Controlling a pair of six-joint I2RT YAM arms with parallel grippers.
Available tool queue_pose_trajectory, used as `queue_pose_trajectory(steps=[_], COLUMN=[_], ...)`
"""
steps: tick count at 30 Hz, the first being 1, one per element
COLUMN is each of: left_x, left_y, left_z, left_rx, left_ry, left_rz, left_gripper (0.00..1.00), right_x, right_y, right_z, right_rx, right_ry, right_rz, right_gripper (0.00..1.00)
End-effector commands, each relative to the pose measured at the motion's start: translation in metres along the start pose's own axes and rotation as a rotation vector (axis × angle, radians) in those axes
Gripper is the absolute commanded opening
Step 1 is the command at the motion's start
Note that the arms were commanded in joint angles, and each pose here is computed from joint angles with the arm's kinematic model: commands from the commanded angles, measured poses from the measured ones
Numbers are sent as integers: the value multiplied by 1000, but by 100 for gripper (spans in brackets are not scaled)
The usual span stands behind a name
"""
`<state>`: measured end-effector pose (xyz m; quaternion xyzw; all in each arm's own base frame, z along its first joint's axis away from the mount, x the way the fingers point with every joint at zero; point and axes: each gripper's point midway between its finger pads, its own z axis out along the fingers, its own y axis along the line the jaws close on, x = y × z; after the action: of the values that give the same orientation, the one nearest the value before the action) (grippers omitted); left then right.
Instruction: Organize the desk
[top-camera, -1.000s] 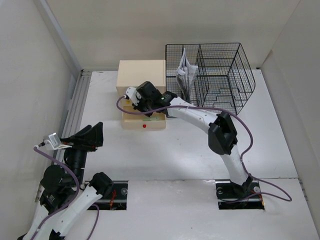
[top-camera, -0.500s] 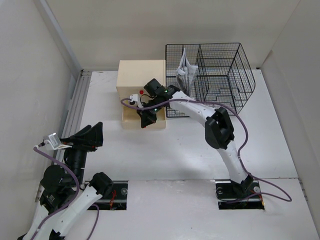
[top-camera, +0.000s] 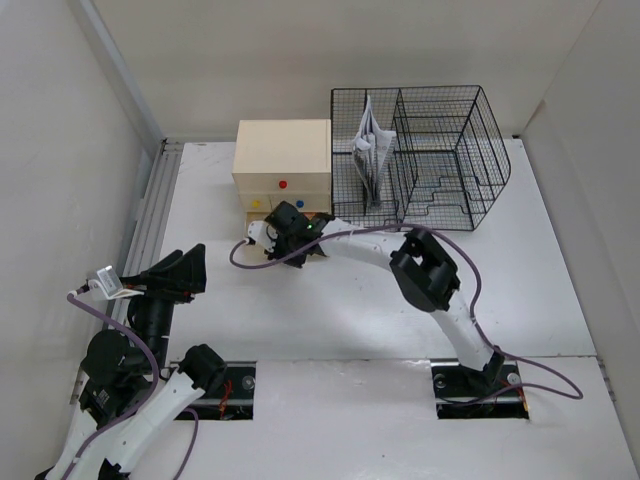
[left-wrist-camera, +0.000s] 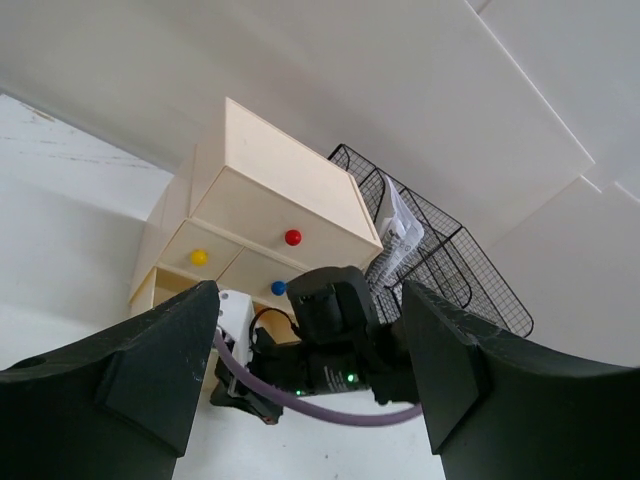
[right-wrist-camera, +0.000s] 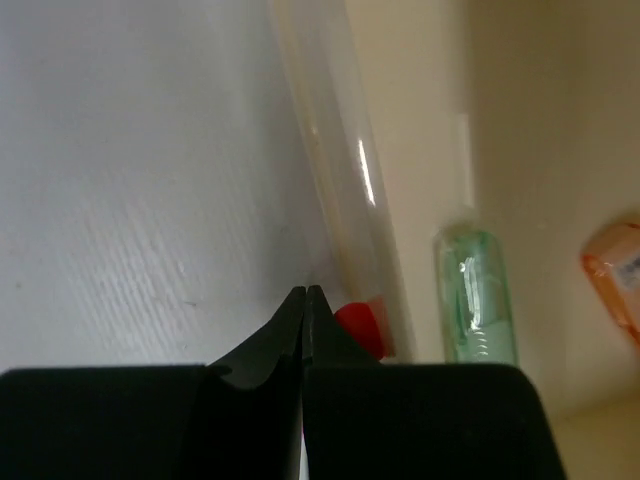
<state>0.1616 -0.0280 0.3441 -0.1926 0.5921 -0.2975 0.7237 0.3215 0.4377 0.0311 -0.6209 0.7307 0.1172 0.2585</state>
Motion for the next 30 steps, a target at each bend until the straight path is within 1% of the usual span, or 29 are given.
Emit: queue_pose_trajectory(steps=[1,3,7,9,13,15,16,25,30], left_x=[-21,-21,-21,-21,-20,-20,-20,-20,-20], left_y=[-3,-3,-3,-3,-3,-3,-3,-3,-3], left_z=[-7,-7,-7,-7,-5,-5,-5,-5,-5], left_rx=[30,30,30,30,27,27,27,27,27], left_ry=[-79,-79,-79,-79,-72,-72,-72,-72,-72], left_rz=[-40,-40,-40,-40,-35,-35,-35,-35,-35], left_gripper=[71,71,71,71,71,71,71,71,71], right_x=[-40,-34,-31,-34,-28,-31,-29,-19,-15], right_y=[-81,-96,-112,-118,-128,-135,-137,-145,-145], right_z=[-40,-46,-55,-56,-52,-55,-56,-54,-49], right_rx=[472,573,687,723,798,847,859,939,943], right_ry=[-123,-105,-105,-111,-83,-97,-86,-51,-30], right_rz=[47,57,74,75,72,83,63,43,26], right_gripper=[0,0,0,0,0,0,0,0,0])
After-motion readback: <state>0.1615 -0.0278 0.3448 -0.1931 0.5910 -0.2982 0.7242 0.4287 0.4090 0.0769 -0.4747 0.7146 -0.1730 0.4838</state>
